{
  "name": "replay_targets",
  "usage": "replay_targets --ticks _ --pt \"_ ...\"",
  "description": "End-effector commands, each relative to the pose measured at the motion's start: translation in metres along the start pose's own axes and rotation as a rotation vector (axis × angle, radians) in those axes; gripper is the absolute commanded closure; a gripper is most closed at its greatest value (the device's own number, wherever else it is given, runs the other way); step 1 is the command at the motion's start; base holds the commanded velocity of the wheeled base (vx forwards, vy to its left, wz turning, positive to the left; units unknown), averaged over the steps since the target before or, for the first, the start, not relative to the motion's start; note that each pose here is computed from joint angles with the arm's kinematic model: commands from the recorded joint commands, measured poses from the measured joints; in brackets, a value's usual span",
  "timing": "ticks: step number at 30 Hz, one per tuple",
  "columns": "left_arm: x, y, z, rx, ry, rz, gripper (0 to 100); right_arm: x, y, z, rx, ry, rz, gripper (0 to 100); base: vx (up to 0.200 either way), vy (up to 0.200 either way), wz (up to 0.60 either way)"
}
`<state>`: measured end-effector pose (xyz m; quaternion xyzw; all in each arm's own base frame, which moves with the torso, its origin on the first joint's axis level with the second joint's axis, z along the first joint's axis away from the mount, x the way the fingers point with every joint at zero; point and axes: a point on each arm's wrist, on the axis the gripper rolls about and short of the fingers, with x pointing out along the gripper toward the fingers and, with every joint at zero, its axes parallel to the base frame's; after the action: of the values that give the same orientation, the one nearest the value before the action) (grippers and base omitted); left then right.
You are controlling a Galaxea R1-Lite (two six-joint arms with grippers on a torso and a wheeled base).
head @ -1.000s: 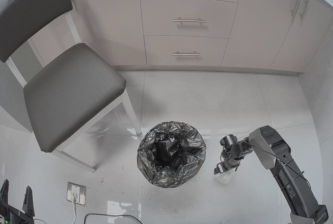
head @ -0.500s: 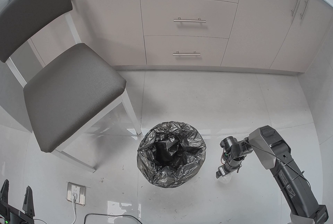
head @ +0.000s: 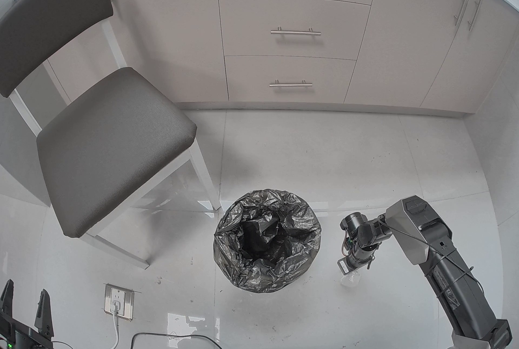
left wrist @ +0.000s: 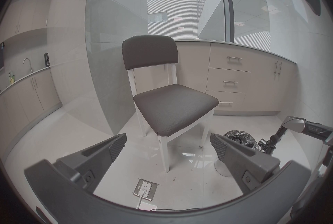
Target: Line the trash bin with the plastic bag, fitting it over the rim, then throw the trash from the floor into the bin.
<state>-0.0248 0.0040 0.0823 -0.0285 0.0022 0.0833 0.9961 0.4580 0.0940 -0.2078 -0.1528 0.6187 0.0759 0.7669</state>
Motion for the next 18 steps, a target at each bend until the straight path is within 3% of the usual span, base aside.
replay_targets --ticks 1,7,14,18 --pt "-0.001 0.0 0.0 -0.009 -0.014 0.0 0 0.001 0.001 -0.001 0.002 0.003 0.002 100 0.0 0.0 0.0" --pt "-0.001 0.0 0.0 -0.015 -0.014 0.0 0 0.001 -0.002 -0.002 0.063 0.016 -0.011 100 0.0 0.0 0.0" --pt "-0.001 0.0 0.0 -0.013 -0.014 0.007 0 -0.026 -0.032 -0.009 0.134 0.162 -0.021 100 0.0 0.0 0.0" --pt "-0.001 0.001 0.0 -0.015 -0.013 0.015 0 -0.093 -0.058 0.024 0.209 0.015 -0.044 100 0.0 0.0 0.0"
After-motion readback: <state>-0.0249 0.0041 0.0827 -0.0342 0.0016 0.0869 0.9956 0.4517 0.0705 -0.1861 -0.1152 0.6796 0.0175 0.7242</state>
